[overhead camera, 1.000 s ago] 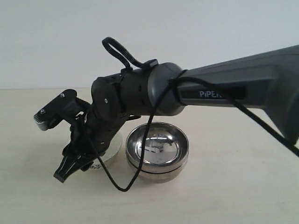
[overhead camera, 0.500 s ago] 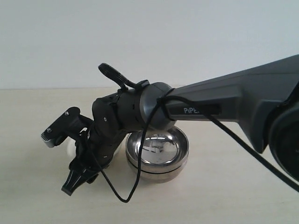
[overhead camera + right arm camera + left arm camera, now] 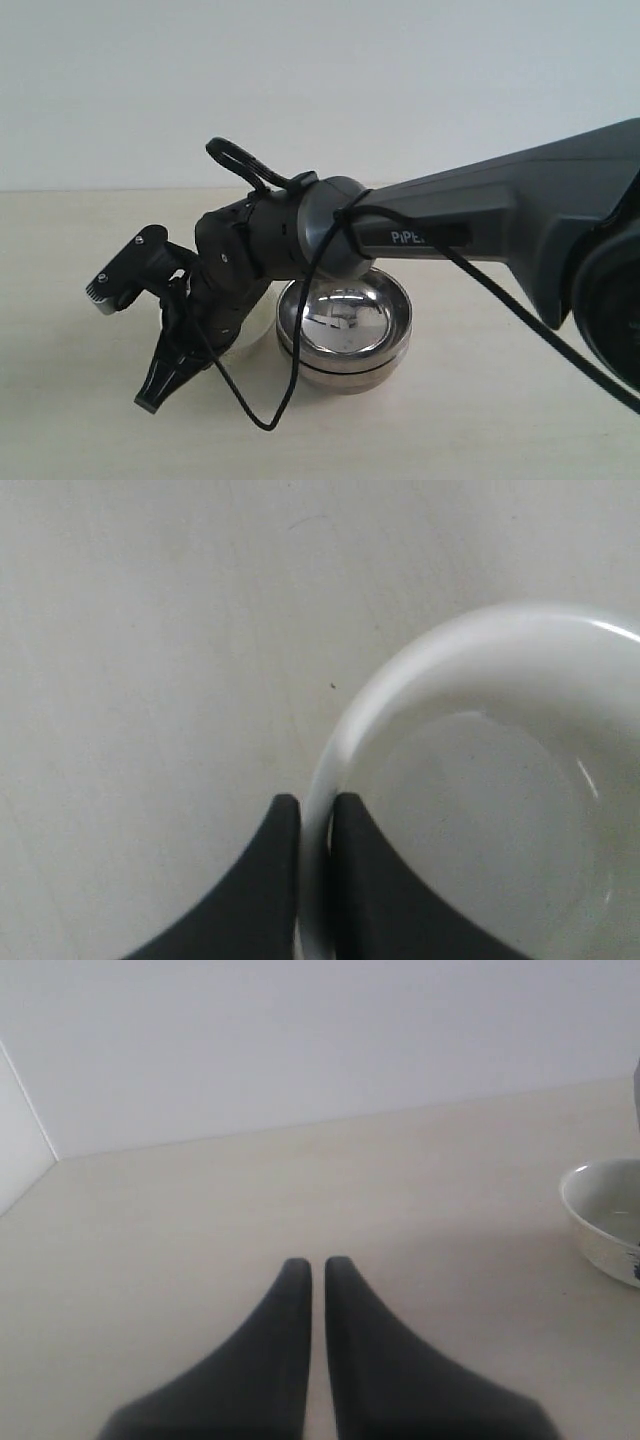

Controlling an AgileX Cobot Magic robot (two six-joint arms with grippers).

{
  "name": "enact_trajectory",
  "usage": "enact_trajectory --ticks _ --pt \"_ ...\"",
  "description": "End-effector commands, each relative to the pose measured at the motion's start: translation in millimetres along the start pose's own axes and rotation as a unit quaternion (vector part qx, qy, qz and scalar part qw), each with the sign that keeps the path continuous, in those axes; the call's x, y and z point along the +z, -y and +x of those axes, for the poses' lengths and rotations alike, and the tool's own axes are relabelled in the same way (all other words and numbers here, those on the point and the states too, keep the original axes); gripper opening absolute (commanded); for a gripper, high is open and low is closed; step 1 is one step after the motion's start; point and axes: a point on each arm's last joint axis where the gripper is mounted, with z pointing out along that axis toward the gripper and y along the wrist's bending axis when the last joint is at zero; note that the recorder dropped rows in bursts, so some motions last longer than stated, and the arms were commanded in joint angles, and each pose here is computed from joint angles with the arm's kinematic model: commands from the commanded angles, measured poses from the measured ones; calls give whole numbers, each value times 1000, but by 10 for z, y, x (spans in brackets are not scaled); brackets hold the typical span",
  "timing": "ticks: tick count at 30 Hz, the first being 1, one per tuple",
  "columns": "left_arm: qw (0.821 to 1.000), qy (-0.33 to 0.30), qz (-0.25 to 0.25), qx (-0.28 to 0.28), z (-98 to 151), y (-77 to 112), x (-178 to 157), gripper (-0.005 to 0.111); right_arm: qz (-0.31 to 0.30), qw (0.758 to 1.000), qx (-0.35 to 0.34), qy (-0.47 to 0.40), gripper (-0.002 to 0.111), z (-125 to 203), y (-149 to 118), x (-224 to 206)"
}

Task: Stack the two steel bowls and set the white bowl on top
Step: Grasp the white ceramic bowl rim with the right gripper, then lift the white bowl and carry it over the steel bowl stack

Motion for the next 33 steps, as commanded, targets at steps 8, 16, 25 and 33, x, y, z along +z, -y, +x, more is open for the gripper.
enact_trajectory --ticks 8,16,25,33 --pt "1000 4 -1 -8 3 1 0 4 7 999 -33 -13 0 -79 38 -134" --pt "1000 4 -1 -8 3 1 0 4 12 999 -43 6 0 -329 94 -492" --pt "1000 4 -1 -8 3 1 0 4 30 998 -54 25 0 -456 131 -848" --pt "1000 4 -1 -8 3 1 0 4 89 995 -47 -5 0 -442 234 -1166"
